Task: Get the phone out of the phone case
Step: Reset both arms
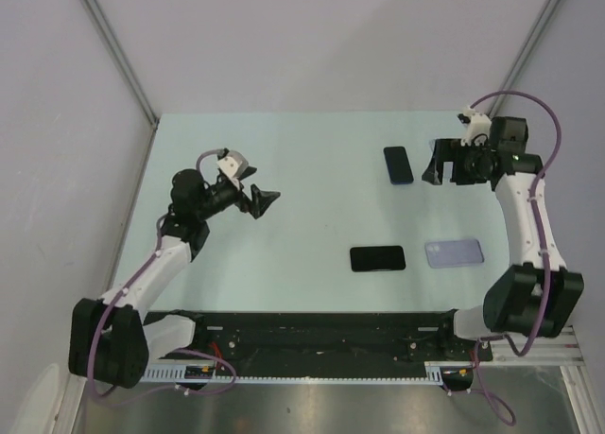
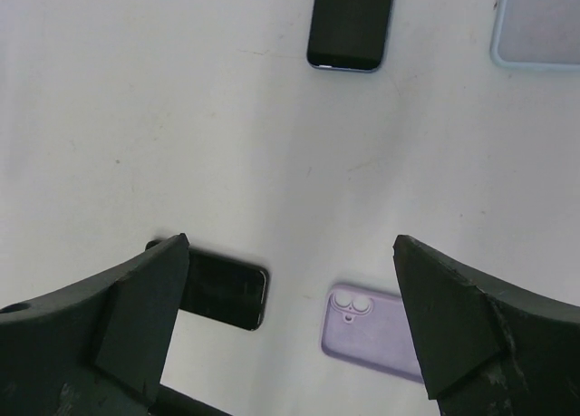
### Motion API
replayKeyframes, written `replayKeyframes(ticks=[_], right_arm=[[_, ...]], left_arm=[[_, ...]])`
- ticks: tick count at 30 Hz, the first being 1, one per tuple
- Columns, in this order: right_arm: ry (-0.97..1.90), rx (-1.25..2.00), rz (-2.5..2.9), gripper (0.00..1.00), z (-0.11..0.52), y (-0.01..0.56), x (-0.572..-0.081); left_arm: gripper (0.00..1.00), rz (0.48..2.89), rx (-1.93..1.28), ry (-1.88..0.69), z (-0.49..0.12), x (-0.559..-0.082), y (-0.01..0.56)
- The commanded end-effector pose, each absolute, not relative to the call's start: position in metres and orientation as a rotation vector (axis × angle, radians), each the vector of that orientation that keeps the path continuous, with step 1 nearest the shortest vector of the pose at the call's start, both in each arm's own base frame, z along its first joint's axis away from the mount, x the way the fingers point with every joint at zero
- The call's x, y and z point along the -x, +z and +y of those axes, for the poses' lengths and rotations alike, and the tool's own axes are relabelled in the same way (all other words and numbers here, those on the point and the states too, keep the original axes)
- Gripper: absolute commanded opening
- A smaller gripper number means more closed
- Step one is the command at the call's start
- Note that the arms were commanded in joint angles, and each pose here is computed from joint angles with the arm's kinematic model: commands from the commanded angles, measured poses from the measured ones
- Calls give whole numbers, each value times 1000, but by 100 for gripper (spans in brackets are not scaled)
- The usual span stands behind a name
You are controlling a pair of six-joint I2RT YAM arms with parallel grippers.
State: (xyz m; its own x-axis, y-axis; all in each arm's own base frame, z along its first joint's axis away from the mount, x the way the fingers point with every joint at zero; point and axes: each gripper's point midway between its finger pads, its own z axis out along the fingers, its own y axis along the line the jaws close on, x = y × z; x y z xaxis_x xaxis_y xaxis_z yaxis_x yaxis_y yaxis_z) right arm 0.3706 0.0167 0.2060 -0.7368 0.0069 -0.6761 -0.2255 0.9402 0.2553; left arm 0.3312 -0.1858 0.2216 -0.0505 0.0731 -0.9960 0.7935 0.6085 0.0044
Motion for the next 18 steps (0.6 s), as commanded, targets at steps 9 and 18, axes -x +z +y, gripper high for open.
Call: replayKeyframes(ticks=[9,18], right_arm=[[181,192,1868,100,5,310,-319],[16,58,1730,100,-18,325,-292]], left_arm=[[100,1630,-508,-311,-92,-319,285],[100,1648,-416,-146,-52,-288,303]])
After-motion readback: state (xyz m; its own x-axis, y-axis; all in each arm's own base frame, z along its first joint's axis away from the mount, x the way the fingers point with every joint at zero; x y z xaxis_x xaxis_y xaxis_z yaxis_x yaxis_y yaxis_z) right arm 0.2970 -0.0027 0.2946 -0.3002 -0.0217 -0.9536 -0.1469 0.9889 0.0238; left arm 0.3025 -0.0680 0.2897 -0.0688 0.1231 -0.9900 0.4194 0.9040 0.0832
